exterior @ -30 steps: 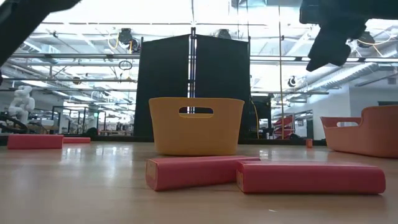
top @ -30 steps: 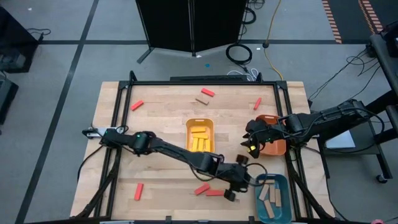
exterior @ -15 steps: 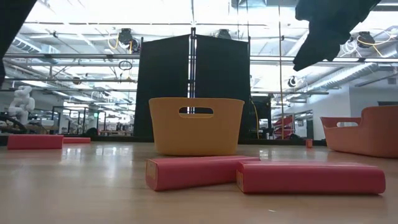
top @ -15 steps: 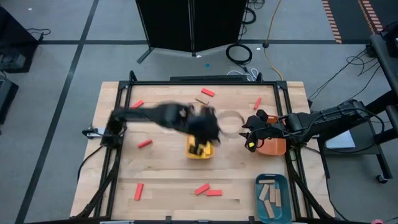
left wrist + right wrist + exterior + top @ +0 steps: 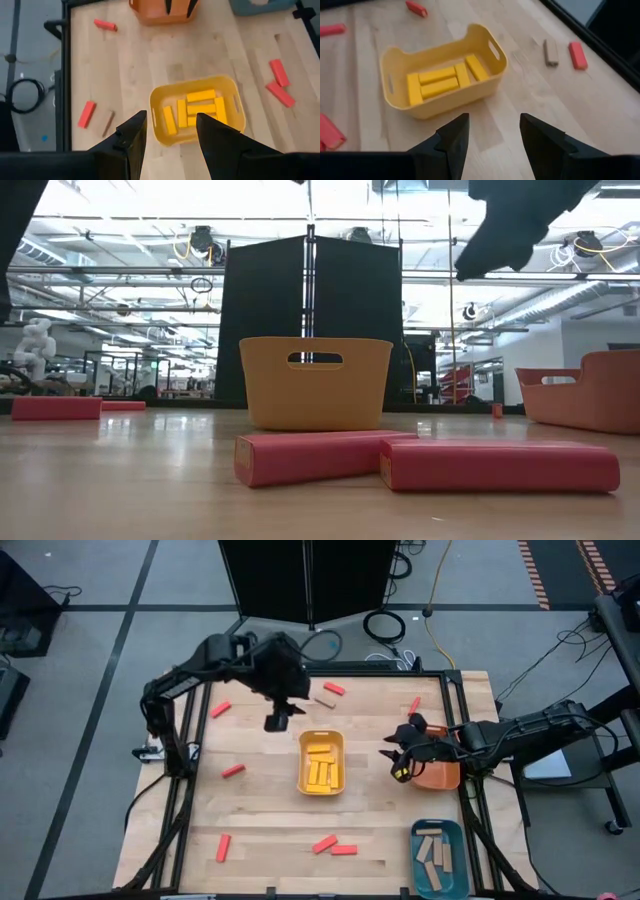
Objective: Sort blocks
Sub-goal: Put the brown wooden block into the blue bin
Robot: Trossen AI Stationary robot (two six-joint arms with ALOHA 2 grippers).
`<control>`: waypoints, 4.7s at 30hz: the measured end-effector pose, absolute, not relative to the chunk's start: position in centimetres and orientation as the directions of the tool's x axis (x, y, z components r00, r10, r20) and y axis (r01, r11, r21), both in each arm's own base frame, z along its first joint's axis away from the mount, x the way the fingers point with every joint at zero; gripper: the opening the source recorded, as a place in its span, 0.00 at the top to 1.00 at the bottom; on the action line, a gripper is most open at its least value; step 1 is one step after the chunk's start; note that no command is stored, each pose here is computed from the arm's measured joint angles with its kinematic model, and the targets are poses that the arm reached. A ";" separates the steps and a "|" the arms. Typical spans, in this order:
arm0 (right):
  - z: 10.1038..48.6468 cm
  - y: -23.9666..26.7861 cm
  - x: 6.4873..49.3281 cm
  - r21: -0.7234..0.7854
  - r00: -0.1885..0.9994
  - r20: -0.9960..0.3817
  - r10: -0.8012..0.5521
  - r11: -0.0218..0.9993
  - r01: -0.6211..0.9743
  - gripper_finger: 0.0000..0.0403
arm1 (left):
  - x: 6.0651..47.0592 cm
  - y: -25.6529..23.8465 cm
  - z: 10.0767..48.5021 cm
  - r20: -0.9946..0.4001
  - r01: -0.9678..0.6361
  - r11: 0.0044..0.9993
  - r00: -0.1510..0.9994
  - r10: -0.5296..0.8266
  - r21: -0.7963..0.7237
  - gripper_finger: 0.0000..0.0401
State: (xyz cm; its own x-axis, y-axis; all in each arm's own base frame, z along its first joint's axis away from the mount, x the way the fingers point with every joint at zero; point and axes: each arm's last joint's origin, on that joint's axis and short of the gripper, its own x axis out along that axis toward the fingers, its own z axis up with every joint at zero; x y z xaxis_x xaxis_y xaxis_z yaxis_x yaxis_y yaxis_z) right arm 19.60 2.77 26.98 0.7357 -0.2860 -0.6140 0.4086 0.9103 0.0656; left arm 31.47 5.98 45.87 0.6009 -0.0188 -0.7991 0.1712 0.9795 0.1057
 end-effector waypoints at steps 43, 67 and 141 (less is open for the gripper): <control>24.9 -3.8 25.1 -0.072 0.751 -0.560 -0.349 0.924 0.376 0.58 | 28.9 24.1 20.1 -0.680 -0.063 0.998 0.732 0.042 -0.007 0.58; 24.1 -3.8 24.9 0.002 0.716 -0.633 -0.293 0.925 0.380 0.58 | 38.3 25.5 16.5 -0.930 0.398 0.902 0.366 0.007 0.164 0.58; 24.9 -2.6 24.2 0.173 0.757 -0.622 -0.200 0.908 0.381 0.58 | 34.7 17.6 30.0 -0.718 0.633 0.753 0.439 -0.540 -0.178 0.78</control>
